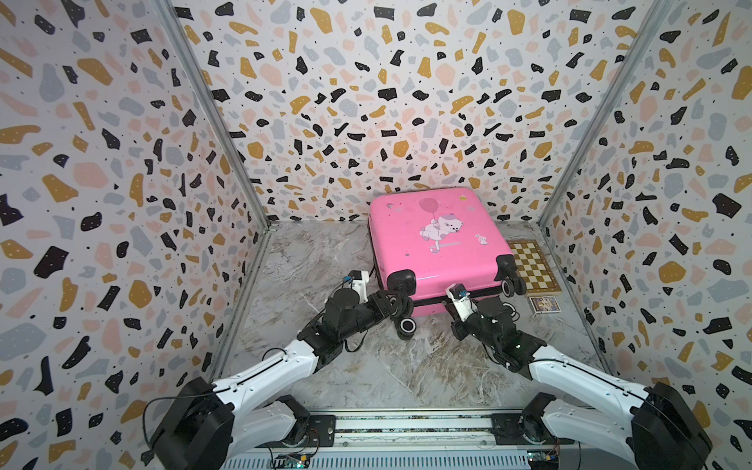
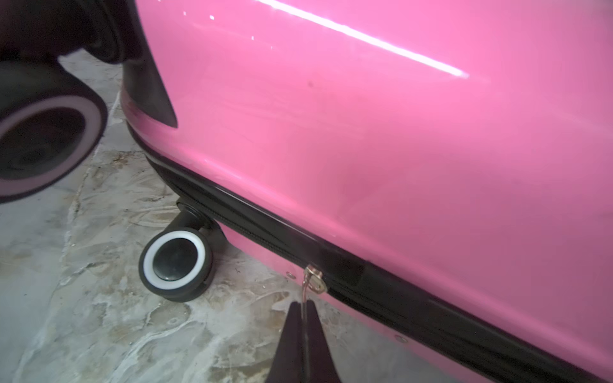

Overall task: Open the suitcase zippers
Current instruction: Unzip the zipper on the suitcase, then open the suitcase at the center of the board.

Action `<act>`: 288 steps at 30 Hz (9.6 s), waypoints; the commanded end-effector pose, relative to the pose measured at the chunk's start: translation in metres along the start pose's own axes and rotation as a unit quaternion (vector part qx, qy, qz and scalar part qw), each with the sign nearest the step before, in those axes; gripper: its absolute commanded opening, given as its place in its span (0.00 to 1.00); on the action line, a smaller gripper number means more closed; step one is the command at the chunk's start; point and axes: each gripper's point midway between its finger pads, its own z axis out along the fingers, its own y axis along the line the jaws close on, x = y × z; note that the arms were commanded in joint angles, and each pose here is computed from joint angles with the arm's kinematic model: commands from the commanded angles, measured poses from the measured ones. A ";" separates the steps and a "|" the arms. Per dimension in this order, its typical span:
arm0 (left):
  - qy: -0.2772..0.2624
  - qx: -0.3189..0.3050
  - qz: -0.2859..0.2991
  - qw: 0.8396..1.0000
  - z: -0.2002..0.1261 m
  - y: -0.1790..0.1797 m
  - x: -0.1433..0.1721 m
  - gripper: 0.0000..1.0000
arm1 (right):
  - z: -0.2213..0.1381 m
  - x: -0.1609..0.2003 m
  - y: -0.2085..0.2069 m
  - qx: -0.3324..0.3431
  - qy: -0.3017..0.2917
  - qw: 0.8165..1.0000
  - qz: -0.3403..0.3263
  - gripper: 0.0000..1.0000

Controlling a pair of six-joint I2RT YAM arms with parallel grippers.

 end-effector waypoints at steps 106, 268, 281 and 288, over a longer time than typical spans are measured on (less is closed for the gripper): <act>0.076 -0.118 0.109 0.984 -0.010 0.053 -0.020 0.39 | -0.011 -0.025 0.147 -0.173 -0.022 0.984 0.016 0.52; -0.180 0.037 0.191 0.964 -0.242 -0.199 -0.194 0.78 | 0.058 -0.169 0.314 -0.280 -0.098 0.940 0.166 0.03; -0.186 0.034 0.186 0.964 -0.241 -0.196 -0.197 0.79 | 0.017 -0.186 0.313 -0.306 -0.085 0.938 0.138 0.76; -0.186 0.041 0.164 0.968 -0.232 -0.181 -0.206 0.80 | -0.015 -0.170 0.262 -0.252 -0.069 0.958 0.115 1.00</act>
